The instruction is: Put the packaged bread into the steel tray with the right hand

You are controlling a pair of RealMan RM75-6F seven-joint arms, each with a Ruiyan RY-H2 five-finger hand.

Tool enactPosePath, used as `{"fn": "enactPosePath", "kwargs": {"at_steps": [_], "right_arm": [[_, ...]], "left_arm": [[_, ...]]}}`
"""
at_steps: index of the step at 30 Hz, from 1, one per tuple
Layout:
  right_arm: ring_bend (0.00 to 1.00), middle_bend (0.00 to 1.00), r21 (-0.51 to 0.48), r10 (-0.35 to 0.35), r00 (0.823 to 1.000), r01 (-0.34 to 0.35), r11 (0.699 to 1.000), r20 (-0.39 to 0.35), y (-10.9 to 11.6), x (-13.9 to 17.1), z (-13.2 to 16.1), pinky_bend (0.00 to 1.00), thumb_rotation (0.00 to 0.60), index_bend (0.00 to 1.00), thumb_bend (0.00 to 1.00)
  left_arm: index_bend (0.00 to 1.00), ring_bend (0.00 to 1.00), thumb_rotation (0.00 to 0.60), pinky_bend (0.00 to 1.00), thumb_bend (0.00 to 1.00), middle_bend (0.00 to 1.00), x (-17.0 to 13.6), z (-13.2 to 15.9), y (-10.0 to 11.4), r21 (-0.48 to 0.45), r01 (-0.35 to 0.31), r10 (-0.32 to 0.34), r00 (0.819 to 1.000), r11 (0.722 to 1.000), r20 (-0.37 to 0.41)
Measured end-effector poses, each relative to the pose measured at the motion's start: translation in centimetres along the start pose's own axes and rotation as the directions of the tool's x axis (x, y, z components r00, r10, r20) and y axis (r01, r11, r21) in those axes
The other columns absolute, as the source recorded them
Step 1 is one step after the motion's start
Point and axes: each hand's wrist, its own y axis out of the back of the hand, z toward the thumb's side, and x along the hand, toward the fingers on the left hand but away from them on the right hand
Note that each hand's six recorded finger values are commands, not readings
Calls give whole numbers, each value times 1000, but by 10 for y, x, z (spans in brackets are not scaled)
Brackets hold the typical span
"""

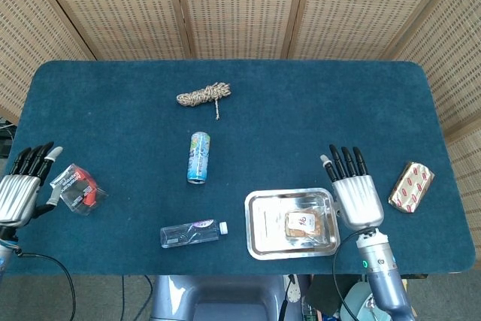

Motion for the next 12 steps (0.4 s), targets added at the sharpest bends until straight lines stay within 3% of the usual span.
{"fn": "enactPosePath", "kwargs": {"at_steps": [12], "right_arm": [[0,0,-51,29,999,-27,998,24,-6,5,-24,0,600,98,148]], "left_arm": [[0,0,600,0,503,0,-3,8,-1,3,8,-8,1000,1000,-12]]}}
